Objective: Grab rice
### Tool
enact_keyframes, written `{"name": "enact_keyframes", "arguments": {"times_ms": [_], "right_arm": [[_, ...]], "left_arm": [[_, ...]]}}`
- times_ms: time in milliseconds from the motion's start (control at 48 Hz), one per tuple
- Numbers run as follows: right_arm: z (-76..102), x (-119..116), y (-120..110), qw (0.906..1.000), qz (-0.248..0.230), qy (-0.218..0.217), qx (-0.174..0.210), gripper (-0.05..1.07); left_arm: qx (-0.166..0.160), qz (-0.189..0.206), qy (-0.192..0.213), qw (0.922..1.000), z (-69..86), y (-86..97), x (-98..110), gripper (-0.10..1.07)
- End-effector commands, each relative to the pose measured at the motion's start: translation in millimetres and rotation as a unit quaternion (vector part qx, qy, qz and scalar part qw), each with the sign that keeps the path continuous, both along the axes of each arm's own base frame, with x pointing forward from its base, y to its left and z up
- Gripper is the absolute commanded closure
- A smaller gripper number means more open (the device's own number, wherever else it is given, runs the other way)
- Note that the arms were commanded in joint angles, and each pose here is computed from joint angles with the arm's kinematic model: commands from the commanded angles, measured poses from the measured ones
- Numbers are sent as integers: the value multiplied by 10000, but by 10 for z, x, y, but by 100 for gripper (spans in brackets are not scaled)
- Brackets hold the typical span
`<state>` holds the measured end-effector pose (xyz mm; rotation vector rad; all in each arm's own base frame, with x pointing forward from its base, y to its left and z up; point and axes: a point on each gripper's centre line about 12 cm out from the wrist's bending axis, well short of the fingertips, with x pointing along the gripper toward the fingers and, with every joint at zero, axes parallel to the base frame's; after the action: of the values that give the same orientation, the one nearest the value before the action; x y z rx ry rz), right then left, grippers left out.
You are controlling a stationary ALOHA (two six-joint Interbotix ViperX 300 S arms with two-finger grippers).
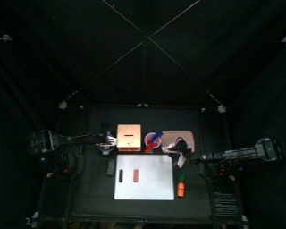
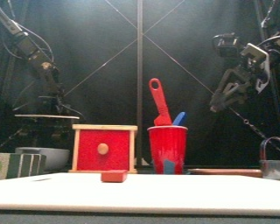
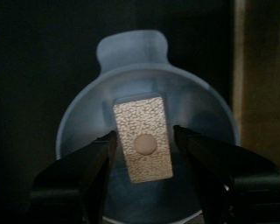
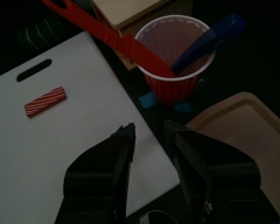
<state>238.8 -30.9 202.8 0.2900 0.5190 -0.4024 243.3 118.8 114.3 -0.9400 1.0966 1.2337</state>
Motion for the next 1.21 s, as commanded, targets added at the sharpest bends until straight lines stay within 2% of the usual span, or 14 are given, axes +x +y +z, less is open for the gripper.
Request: {"name": "enact_keyframes", "arguments": {"times_ms": [0,604,1188], "right_arm": [[59,10,-3,9999,-8,-100,3,30],[80,21,-6,9999,-22,-130,17,30],[92,26,2,9998,-66,-162,130,30]], "left_arm": [[4,4,8,10000,-5,16,37,9],[-193,112,188,9996,-119,-65,-92,11],[-93,70,34,9999,-19,-60,-82,14]]}}
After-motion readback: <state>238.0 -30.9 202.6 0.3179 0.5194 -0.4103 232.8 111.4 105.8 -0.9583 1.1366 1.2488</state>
